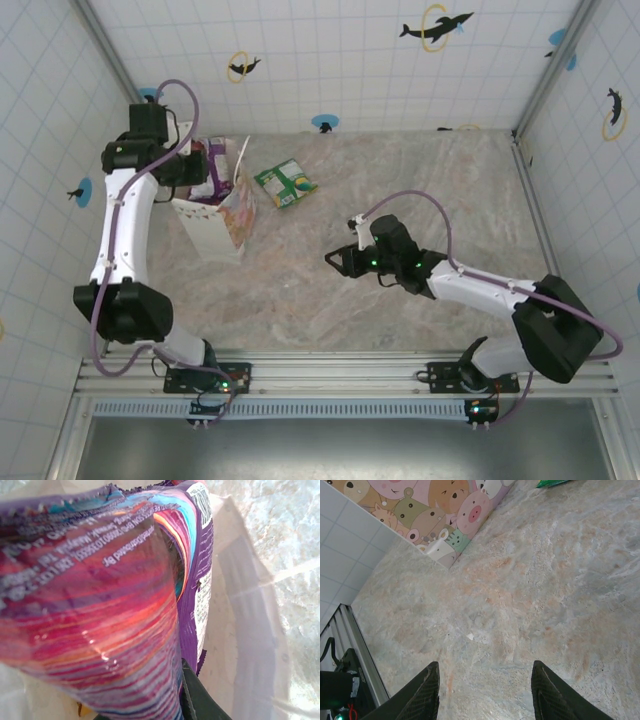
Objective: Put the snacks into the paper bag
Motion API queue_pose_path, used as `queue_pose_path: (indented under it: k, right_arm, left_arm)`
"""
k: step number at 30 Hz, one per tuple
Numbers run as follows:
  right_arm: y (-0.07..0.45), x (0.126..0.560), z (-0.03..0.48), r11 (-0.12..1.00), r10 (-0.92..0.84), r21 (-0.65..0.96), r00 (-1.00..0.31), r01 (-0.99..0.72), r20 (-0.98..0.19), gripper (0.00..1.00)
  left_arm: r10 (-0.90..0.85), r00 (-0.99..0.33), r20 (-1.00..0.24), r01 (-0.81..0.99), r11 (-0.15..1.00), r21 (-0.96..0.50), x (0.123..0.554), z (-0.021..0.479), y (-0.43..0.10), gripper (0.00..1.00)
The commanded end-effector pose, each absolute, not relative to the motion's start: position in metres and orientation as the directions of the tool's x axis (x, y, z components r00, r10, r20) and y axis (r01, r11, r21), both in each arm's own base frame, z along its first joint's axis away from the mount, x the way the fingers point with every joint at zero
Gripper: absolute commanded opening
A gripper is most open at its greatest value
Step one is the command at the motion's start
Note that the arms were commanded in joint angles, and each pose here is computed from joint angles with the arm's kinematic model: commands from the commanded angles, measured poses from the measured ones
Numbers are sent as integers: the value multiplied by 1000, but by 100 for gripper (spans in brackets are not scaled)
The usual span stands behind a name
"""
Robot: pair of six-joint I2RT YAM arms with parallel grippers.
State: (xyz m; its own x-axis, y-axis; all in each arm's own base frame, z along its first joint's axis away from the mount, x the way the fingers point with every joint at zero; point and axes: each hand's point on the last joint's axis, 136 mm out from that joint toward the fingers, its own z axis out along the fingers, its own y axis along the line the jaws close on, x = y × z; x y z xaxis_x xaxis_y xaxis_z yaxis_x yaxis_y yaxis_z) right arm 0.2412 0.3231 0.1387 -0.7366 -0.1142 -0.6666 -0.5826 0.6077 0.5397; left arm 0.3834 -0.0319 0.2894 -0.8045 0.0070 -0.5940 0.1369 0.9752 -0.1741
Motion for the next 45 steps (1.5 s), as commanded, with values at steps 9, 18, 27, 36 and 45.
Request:
queue_pose_path:
  k: [9, 18, 27, 36, 45]
  right_arm:
    - [343, 243, 157, 567, -123, 545, -717, -618, -686, 50]
    - [343, 241, 156, 580, -125, 533, -713, -617, -690, 50]
    - [345, 243, 157, 582, -131, 523, -706, -623, -695, 50]
    - [346, 249, 151, 617, -165, 497, -718, -610, -677, 50]
    - [347, 249, 156, 611, -152, 502, -713, -612, -685, 50]
  left_arm:
    - [9, -842, -539, 121, 977, -173, 355, 271, -29, 13]
    - [24, -831, -556, 180, 957, -227, 392, 267, -41, 15]
    - [-38, -841, -540, 157, 938, -310, 410, 261, -26, 20]
    - [-66, -698, -713, 96, 978, -184, 416, 327, -2, 55]
    - [52, -615, -787, 425, 863, -275, 352, 340, -61, 58]
